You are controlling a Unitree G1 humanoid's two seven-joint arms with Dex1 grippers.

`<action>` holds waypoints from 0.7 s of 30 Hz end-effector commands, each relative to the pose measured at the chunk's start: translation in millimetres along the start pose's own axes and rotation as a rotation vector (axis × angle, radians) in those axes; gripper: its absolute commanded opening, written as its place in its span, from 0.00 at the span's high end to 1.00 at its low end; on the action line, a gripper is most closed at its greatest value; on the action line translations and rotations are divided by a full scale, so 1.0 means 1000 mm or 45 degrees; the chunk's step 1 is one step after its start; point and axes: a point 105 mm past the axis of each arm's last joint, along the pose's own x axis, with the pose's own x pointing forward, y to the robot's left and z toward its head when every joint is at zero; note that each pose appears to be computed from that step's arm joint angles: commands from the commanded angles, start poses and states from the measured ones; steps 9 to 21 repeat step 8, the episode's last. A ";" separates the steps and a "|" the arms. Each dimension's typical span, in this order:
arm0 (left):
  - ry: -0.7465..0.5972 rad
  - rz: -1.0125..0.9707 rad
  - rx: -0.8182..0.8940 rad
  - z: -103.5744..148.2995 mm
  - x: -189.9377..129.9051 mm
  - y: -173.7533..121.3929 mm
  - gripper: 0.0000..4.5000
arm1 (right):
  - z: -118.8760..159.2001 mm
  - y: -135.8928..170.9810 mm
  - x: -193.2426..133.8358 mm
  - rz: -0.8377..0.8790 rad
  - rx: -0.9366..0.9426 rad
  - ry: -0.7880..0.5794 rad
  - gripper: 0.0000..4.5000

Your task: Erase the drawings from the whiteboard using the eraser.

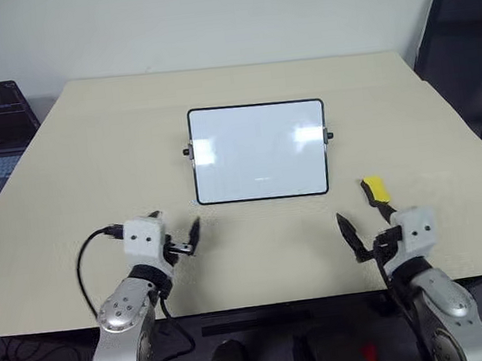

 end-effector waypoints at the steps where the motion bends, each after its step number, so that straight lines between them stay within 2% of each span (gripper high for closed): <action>1: -0.075 0.113 0.046 0.016 0.002 0.014 0.00 | 0.010 -0.006 -0.004 -0.012 -0.001 -0.097 0.01; 7: -0.052 0.083 0.050 0.011 0.001 0.008 0.00 | 0.008 -0.005 -0.018 -0.022 -0.004 -0.047 0.01; 21: -0.052 0.089 0.037 0.011 0.002 0.007 0.00 | 0.009 -0.004 -0.018 -0.009 -0.008 -0.039 0.01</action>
